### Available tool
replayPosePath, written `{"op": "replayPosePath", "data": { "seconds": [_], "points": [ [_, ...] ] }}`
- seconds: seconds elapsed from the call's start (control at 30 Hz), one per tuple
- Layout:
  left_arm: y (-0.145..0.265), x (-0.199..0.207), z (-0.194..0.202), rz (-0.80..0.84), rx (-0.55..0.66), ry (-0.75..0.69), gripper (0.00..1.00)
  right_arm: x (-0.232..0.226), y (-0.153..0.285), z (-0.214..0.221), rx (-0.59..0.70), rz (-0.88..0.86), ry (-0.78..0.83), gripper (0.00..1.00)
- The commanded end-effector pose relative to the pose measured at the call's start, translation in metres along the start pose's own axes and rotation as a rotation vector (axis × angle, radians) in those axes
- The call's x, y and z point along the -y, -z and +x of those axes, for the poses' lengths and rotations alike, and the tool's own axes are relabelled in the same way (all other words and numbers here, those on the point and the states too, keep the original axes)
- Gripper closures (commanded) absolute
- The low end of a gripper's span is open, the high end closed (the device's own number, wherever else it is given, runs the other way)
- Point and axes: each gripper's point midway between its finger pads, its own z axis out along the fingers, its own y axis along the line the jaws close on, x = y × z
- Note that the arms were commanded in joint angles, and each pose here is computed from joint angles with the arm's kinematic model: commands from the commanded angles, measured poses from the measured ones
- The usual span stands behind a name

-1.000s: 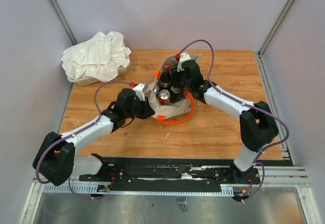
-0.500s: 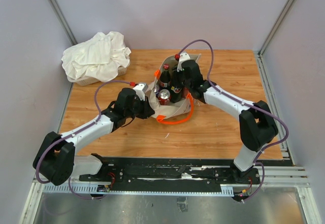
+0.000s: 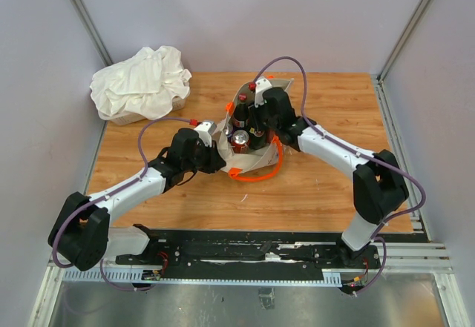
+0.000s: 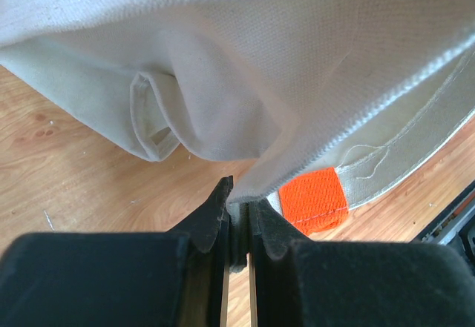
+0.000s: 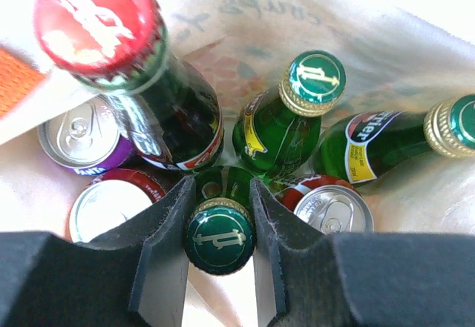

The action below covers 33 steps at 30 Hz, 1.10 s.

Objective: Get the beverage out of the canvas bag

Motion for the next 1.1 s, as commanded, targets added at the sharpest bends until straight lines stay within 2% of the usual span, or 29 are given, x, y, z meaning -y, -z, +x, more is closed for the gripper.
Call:
{"op": "replayPosePath", "data": {
  "seconds": [0.0,0.27,0.63,0.73,0.83,1.07],
  "points": [
    [0.001,-0.034,0.026,-0.148,-0.092,-0.018,0.96,0.001,0.047,-0.114,0.277,-0.003,0.057,0.99],
    [0.003,-0.033,0.023,-0.147,-0.080,-0.019,0.97,0.007,0.112,-0.193,0.441,0.043,0.118,0.99],
    [0.007,-0.031,0.022,-0.138,-0.075,-0.025,0.97,0.059,0.231,-0.261,0.630,0.287,0.153,0.99],
    [0.007,-0.030,0.022,-0.133,-0.075,-0.024,0.97,0.079,0.262,-0.268,0.669,0.396,0.162,0.99],
    [0.008,-0.029,0.022,-0.131,-0.072,-0.024,0.97,0.106,0.281,-0.261,0.649,0.552,0.147,0.99],
    [0.009,-0.029,0.022,-0.132,-0.073,-0.030,0.97,0.156,0.280,-0.219,0.553,0.699,0.039,0.99]
  ]
}}
